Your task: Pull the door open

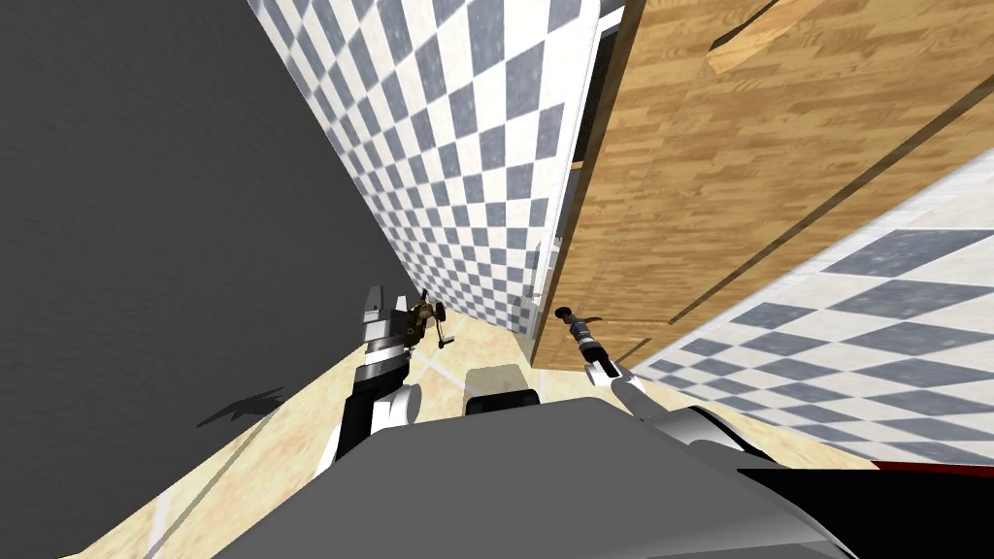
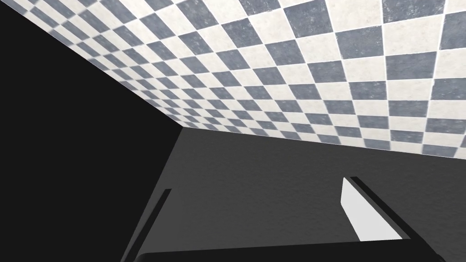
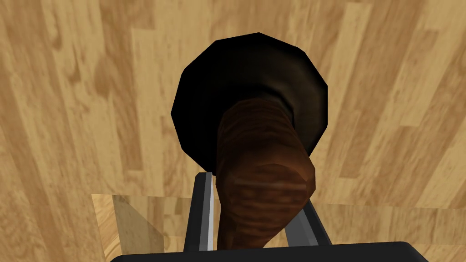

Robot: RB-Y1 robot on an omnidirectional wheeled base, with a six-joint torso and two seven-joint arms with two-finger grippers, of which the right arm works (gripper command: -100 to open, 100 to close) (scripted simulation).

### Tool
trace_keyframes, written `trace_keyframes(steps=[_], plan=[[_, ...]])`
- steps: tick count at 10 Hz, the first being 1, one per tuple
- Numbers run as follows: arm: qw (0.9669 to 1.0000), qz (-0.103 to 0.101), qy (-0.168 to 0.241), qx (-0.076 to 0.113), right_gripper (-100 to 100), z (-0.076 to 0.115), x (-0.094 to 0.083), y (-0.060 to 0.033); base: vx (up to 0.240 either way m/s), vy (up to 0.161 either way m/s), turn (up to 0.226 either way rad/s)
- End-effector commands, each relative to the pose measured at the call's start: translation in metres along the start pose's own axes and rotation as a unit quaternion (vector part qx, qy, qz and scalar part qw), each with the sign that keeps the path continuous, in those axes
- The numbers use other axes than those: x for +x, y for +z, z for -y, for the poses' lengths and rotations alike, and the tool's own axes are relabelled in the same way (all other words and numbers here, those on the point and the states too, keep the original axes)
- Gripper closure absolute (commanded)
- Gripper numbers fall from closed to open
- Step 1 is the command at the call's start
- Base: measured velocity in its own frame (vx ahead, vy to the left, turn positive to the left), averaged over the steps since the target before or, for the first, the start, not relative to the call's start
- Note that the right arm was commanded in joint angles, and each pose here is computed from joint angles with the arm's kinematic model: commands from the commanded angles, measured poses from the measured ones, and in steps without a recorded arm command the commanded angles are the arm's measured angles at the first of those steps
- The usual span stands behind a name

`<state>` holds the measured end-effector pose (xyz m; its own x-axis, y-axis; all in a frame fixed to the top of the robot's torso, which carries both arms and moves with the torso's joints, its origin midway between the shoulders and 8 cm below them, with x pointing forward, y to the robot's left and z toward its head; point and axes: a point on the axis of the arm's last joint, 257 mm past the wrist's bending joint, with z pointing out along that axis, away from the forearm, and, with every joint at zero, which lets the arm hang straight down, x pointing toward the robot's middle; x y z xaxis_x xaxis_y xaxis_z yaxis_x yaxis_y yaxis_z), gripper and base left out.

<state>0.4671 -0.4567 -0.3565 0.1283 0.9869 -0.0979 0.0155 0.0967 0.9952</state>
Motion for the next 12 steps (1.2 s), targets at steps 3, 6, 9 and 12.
trace_keyframes(steps=[3,6,9,12], plan=[[0.9996,-0.027,-0.002,-0.004,100,-0.002,0.005,-0.0069,-0.231,-0.068,0.099],[0.9994,-0.035,0.0,-0.003,100,0.0,0.012,-0.0066,-0.174,-0.027,0.064],[0.9991,-0.041,-0.001,-0.005,100,-0.002,0.017,-0.0041,-0.189,-0.071,0.114],[0.9987,-0.05,-0.002,-0.007,100,-0.003,0.024,-0.0003,-0.219,-0.11,0.169]])
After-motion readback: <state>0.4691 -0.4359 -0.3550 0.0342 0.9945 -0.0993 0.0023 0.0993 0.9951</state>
